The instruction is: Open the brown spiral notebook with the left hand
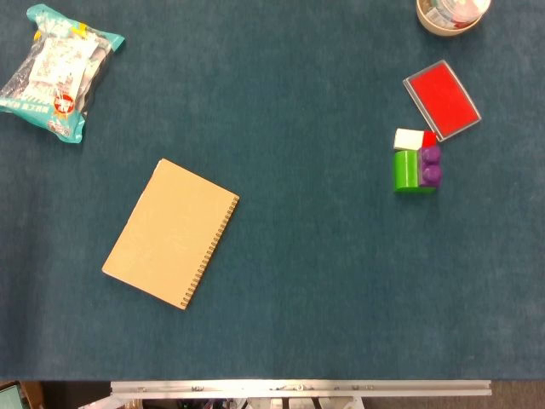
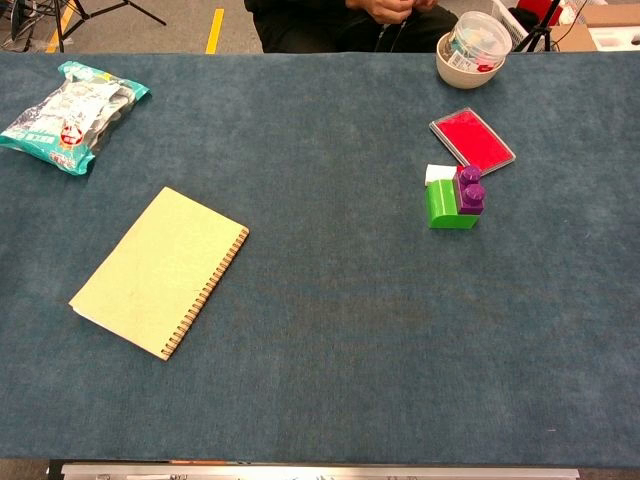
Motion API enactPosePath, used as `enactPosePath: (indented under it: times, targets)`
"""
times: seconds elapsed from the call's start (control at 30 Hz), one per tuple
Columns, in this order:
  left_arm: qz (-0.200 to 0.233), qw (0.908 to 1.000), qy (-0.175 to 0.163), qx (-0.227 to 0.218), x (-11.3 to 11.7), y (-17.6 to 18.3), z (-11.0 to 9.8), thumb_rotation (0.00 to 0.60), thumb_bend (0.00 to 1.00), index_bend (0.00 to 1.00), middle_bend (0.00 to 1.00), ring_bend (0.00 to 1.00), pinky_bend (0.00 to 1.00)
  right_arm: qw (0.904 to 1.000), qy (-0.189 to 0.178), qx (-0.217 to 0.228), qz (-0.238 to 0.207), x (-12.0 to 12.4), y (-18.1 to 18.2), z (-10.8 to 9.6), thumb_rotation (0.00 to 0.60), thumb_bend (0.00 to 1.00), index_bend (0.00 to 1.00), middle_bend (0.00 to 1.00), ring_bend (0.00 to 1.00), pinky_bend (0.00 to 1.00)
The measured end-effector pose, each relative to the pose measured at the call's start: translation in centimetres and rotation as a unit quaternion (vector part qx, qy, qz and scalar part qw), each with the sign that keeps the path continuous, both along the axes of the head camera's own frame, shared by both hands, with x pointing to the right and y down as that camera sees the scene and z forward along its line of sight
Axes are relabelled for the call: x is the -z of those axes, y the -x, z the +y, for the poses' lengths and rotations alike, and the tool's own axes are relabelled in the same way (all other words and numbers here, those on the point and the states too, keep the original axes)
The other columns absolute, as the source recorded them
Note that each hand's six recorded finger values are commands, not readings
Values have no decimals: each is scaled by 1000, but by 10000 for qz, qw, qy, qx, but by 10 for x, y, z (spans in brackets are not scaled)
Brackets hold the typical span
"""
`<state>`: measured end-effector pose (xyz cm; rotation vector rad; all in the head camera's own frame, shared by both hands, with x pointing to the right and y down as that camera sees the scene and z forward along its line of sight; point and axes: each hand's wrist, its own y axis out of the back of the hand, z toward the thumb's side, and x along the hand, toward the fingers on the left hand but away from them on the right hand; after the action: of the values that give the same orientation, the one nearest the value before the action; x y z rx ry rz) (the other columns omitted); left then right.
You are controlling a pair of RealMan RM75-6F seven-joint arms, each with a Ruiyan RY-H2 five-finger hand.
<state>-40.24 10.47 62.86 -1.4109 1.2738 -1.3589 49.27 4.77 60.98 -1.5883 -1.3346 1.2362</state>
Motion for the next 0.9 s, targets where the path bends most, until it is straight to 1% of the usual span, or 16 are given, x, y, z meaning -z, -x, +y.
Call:
enactPosePath:
  times: [0.23, 0.37, 0.53, 0.63, 0.7, 0.77, 0.8, 0.83, 0.87, 0.9]
  targets:
    - [114, 9999, 88, -55, -1, -3, -2, 600, 444, 146, 52, 0, 2, 10000, -27, -14, 6, 1, -1, -1, 600, 532, 381, 369, 277, 367]
    - [270, 9995, 140, -121, 0, -6, -5, 600, 444, 146, 64, 3, 2, 10000, -71, -25, 13, 3, -2, -2, 600, 533, 382, 369, 277, 367]
    - [487, 9978, 320, -323, -2, -11, -12, 600, 437, 146, 83, 9, 2, 10000, -75, -24, 23, 3, -2, -3, 600, 533, 382, 369, 277, 367]
    - [591, 9962, 455, -448, -5, -15, -17, 600, 415, 149, 95, 13, 2, 10000, -62, -24, 26, 3, -2, -3, 600, 532, 381, 369, 277, 368]
    - [668, 9951, 521, -515, -7, -17, -20, 600, 400, 151, 121, 29, 2, 10000, -71, -27, 25, 3, -2, -3, 600, 532, 381, 369, 277, 367]
    - [725, 9941, 575, -557, -8, -18, -23, 592, 383, 154, 156, 74, 2, 10000, -77, -32, 27, 3, -3, -3, 600, 532, 382, 369, 277, 367]
    - [764, 9934, 618, -585, -10, -20, -25, 574, 375, 158, 168, 88, 2, 10000, -75, -32, 31, 4, -3, -3, 600, 532, 382, 369, 277, 367]
    - [797, 9929, 650, -602, -11, -21, -26, 502, 359, 175, 197, 103, 2, 10000, -77, -33, 34, 4, -4, -3, 600, 532, 382, 369, 277, 367]
    - [830, 9923, 683, -616, -12, -22, -28, 408, 344, 199, 229, 114, 2, 10000, -79, -34, 35, 4, -4, -3, 600, 532, 381, 369, 276, 367]
    - [873, 9915, 729, -633, -14, -23, -30, 358, 337, 213, 245, 120, 1, 10000, -80, -38, 34, 4, -4, -3, 600, 532, 381, 369, 277, 367]
